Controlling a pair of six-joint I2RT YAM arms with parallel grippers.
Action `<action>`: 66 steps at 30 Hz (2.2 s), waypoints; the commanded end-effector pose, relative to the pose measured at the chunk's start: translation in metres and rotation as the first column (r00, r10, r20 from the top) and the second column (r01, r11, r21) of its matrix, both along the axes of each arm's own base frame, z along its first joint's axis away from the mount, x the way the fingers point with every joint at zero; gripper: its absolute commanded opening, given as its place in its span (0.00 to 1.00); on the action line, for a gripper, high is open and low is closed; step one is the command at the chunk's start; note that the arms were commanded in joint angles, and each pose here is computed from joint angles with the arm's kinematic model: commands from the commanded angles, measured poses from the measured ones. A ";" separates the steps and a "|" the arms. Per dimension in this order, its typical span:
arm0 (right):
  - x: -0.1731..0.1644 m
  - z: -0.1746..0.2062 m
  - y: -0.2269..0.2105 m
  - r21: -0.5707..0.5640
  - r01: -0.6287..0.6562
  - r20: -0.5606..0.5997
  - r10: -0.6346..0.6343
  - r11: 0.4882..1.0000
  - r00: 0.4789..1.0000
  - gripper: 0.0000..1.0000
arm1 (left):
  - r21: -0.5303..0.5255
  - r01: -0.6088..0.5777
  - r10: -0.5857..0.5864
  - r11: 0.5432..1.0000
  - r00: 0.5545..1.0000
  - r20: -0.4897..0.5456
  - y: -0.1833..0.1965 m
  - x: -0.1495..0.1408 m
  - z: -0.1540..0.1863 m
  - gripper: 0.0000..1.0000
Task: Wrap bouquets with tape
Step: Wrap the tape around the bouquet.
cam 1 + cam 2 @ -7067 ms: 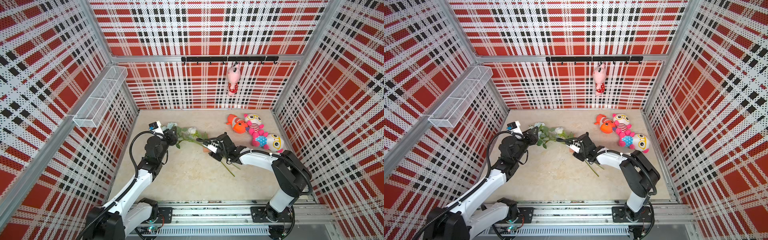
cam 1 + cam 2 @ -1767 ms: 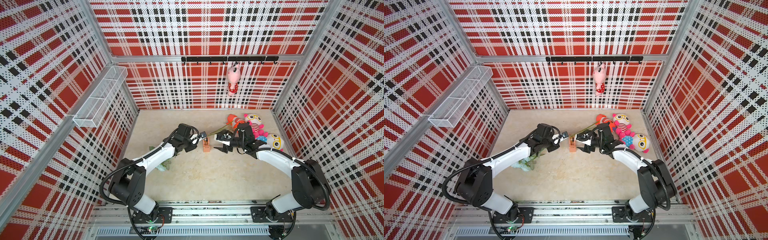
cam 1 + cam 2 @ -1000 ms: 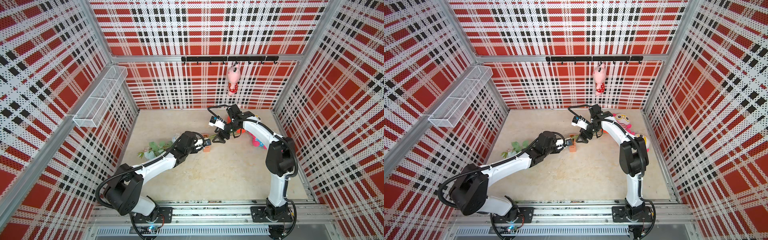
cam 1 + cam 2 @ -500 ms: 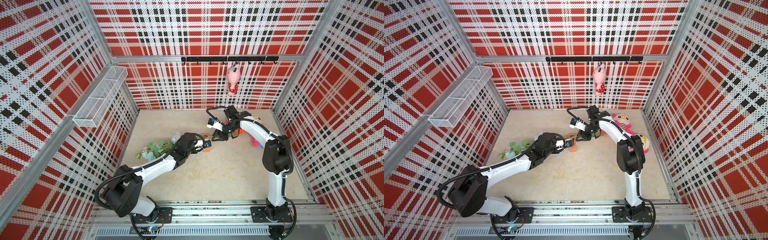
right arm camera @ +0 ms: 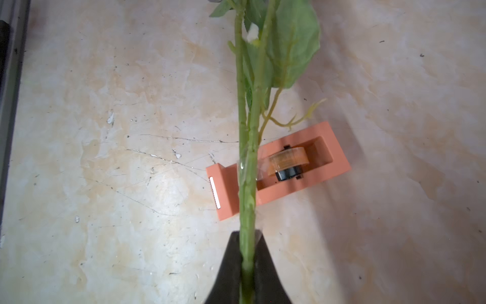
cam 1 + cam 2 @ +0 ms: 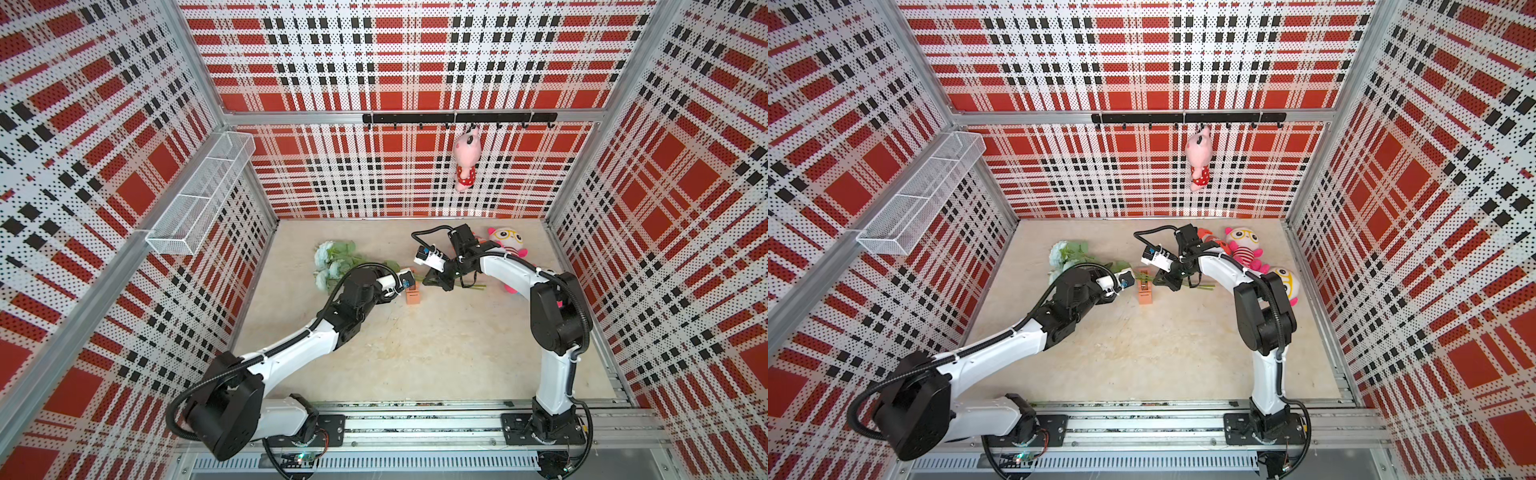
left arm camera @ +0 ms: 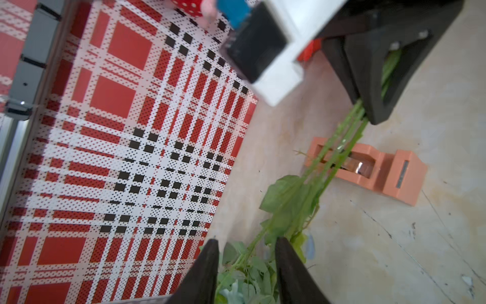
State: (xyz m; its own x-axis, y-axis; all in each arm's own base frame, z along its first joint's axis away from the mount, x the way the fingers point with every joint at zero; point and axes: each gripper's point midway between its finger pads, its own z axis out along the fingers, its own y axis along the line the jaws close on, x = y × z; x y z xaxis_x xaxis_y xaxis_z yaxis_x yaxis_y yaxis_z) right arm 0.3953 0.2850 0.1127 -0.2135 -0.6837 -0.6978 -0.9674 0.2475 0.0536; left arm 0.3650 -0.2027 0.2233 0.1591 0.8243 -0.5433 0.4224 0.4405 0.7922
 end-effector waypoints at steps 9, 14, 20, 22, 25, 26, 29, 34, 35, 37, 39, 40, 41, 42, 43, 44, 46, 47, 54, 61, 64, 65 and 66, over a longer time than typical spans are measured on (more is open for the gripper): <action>0.009 0.060 0.011 0.046 -0.081 0.500 0.047 0.996 0.865 0.00 | -0.335 0.161 -0.115 0.928 0.982 0.152 0.032 -0.023 0.087 0.64; -0.009 0.087 0.011 0.064 -0.177 0.767 0.065 0.982 0.638 0.00 | -0.291 0.224 -0.218 0.930 0.975 0.053 0.022 -0.016 0.077 0.69; -0.028 0.104 0.004 0.048 -0.224 0.922 0.042 0.973 0.384 0.00 | -0.237 0.337 -0.379 0.911 0.911 -0.164 -0.003 -0.016 0.042 0.72; -0.029 0.102 0.003 0.018 -0.221 0.937 0.060 0.975 0.343 0.00 | -0.236 0.337 -0.384 0.912 0.901 -0.199 -0.007 -0.013 0.033 0.73; -0.033 0.109 0.002 0.024 -0.220 0.959 0.040 0.975 0.281 0.00 | -0.228 0.352 -0.403 0.908 0.882 -0.242 -0.012 -0.011 0.019 0.74; -0.035 0.110 0.001 0.021 -0.221 0.967 0.036 0.975 0.251 0.00 | -0.223 0.356 -0.407 0.908 0.877 -0.257 -0.014 -0.011 0.014 0.74; -0.037 0.112 0.002 0.007 -0.210 0.984 0.031 0.978 0.176 0.00 | -0.207 0.343 -0.393 0.916 0.874 -0.286 -0.019 -0.005 0.002 0.76; -0.036 0.102 0.003 -0.023 -0.204 0.990 0.051 0.979 0.134 0.00 | -0.199 0.299 -0.349 0.933 0.883 -0.315 -0.028 -0.001 -0.021 0.77; -0.037 0.099 0.003 -0.029 -0.206 0.990 0.056 0.978 0.130 0.00 | -0.201 0.307 -0.358 0.930 0.878 -0.316 -0.029 -0.003 -0.024 0.78; -0.038 0.096 0.004 -0.038 -0.216 0.991 0.065 0.976 0.117 0.00 | -0.212 0.323 -0.377 0.922 0.873 -0.309 -0.032 -0.005 -0.022 0.78; -0.041 0.092 0.007 -0.057 -0.229 0.991 0.084 0.972 0.107 0.00 | -0.219 0.339 -0.394 0.915 0.867 -0.305 -0.036 -0.005 -0.020 0.78; -0.042 0.091 0.008 -0.068 -0.231 0.991 0.093 0.971 0.099 0.00 | -0.213 0.341 -0.395 0.916 0.864 -0.312 -0.037 -0.004 -0.022 0.78; -0.043 0.091 0.009 -0.070 -0.233 0.991 0.094 0.970 0.095 0.00 | -0.202 0.342 -0.392 0.918 0.860 -0.327 -0.039 -0.004 -0.025 0.78; -0.044 0.089 0.010 -0.082 -0.236 0.991 0.105 0.968 0.087 0.00 | -0.192 0.340 -0.387 0.921 0.858 -0.337 -0.040 -0.001 -0.028 0.78; -0.045 0.090 0.010 -0.080 -0.233 0.992 0.101 0.969 0.079 0.00 | -0.185 0.342 -0.387 0.921 0.854 -0.349 -0.041 0.000 -0.030 0.78; -0.045 0.091 0.010 -0.073 -0.236 0.993 0.092 0.969 0.071 0.00 | -0.177 0.347 -0.389 0.921 0.844 -0.369 -0.042 0.002 -0.034 0.78; -0.045 0.090 0.011 -0.083 -0.231 0.993 0.099 0.969 0.058 0.00 | -0.169 0.354 -0.393 0.920 0.826 -0.405 -0.044 0.005 -0.040 0.78; -0.045 0.088 0.013 -0.093 -0.232 0.992 0.110 0.968 0.059 0.00 | -0.167 0.367 -0.403 0.915 0.810 -0.426 -0.046 0.005 -0.043 0.77; -0.044 0.079 0.012 -0.140 -0.207 0.988 0.150 0.968 0.035 0.00 | -0.145 0.394 -0.408 0.908 0.747 -0.524 -0.047 0.005 -0.065 0.66; -0.042 0.077 0.016 -0.153 -0.213 0.986 0.163 0.965 0.030 0.00 | -0.147 0.434 -0.434 0.889 0.695 -0.573 -0.043 0.001 -0.073 0.43; -0.040 0.073 0.015 -0.177 -0.199 0.981 0.188 0.964 0.038 0.00 | -0.144 0.432 -0.431 0.891 0.698 -0.572 -0.042 0.003 -0.072 0.26; -0.039 0.071 0.015 -0.182 -0.195 0.980 0.194 0.964 0.044 0.00 | -0.144 0.433 -0.432 0.890 0.699 -0.571 -0.042 0.002 -0.072 0.24; -0.038 0.069 0.015 -0.187 -0.193 0.979 0.200 0.963 0.049 0.00 | -0.145 0.433 -0.433 0.890 0.698 -0.570 -0.042 0.003 -0.072 0.20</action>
